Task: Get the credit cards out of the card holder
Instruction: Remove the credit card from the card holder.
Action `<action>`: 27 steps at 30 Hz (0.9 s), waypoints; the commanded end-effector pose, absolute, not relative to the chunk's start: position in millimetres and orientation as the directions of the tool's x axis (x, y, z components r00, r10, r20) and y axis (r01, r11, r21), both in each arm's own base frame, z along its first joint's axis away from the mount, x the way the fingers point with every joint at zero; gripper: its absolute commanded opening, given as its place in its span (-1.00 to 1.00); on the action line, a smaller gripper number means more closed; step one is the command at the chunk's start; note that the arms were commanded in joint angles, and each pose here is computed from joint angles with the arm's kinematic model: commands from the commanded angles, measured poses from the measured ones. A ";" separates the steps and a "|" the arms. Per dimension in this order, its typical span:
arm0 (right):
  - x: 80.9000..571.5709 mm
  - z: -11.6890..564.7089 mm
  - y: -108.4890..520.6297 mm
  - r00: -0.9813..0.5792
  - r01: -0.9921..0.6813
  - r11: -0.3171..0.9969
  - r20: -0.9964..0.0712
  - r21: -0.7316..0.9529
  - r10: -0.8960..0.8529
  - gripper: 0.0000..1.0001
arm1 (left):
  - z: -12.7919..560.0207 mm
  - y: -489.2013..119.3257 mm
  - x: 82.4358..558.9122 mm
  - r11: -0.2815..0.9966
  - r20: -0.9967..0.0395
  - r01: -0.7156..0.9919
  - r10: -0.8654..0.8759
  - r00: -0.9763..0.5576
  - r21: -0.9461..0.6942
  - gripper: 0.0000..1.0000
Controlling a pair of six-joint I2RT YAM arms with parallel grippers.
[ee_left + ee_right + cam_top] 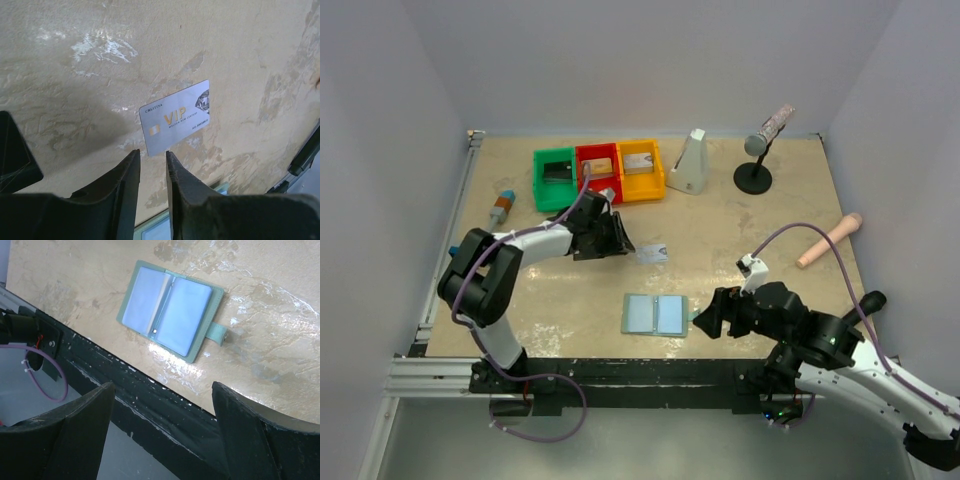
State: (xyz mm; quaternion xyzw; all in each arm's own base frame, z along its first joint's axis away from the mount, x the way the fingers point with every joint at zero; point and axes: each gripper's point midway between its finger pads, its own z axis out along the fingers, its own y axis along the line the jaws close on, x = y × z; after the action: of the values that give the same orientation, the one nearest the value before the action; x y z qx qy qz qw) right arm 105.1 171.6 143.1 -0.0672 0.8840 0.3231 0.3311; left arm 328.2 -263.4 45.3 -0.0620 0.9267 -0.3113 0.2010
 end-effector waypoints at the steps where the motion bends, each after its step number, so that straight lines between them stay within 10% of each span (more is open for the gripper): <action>1: 109.7 143.8 171.6 -0.761 -0.332 0.792 -0.642 0.513 0.097 0.66 | 84.1 -248.9 329.8 0.802 -0.429 0.049 -0.265 -0.863 -0.595 -0.32; 27: 133.6 61.3 170.1 -0.881 -0.103 0.970 -0.472 0.222 0.014 0.51 | 56.7 -218.3 153.3 0.819 -0.516 0.072 -0.288 -0.807 -0.569 0.03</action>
State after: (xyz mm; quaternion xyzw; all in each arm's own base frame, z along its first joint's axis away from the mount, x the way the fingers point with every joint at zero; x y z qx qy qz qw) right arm 110.6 157.1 45.8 -0.0558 0.9711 0.1154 0.2011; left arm 144.6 -217.3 38.6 -0.0166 0.9248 -0.2639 0.2736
